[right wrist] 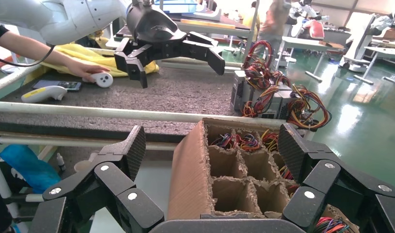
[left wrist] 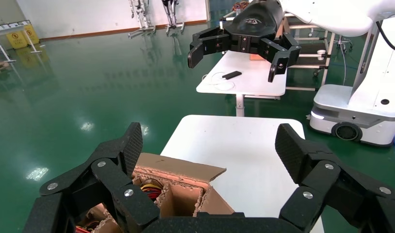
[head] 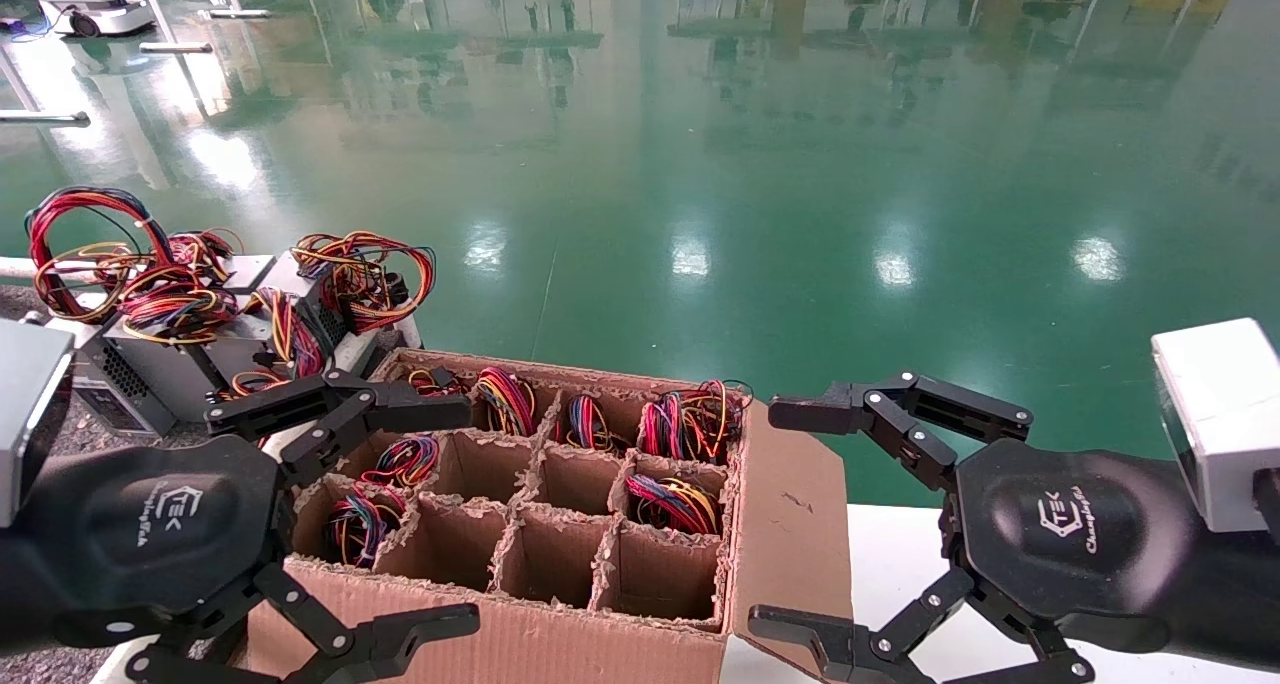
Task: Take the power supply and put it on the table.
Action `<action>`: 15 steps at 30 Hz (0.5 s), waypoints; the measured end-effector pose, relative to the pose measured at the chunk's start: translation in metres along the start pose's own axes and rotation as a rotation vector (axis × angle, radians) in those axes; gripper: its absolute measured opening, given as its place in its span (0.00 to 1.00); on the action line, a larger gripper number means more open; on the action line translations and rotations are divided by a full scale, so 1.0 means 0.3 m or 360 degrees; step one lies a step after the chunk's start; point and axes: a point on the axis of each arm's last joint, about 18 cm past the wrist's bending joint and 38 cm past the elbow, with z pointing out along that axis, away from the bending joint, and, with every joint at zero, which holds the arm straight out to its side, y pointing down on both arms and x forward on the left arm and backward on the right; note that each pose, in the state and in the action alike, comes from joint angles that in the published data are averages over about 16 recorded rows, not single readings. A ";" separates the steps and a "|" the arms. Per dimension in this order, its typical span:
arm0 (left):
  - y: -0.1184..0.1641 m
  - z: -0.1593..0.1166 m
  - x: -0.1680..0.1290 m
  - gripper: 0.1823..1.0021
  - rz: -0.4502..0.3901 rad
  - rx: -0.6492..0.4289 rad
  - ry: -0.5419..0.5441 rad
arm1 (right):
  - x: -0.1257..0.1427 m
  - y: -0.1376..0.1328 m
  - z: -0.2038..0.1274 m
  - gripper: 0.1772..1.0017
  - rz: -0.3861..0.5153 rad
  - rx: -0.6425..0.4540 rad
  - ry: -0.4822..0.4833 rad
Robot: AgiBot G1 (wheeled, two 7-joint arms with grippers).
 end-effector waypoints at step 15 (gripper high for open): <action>0.000 0.000 -0.002 1.00 0.0001 0.0001 -0.0003 | 0.000 0.000 0.000 1.00 0.0000 0.0000 0.0000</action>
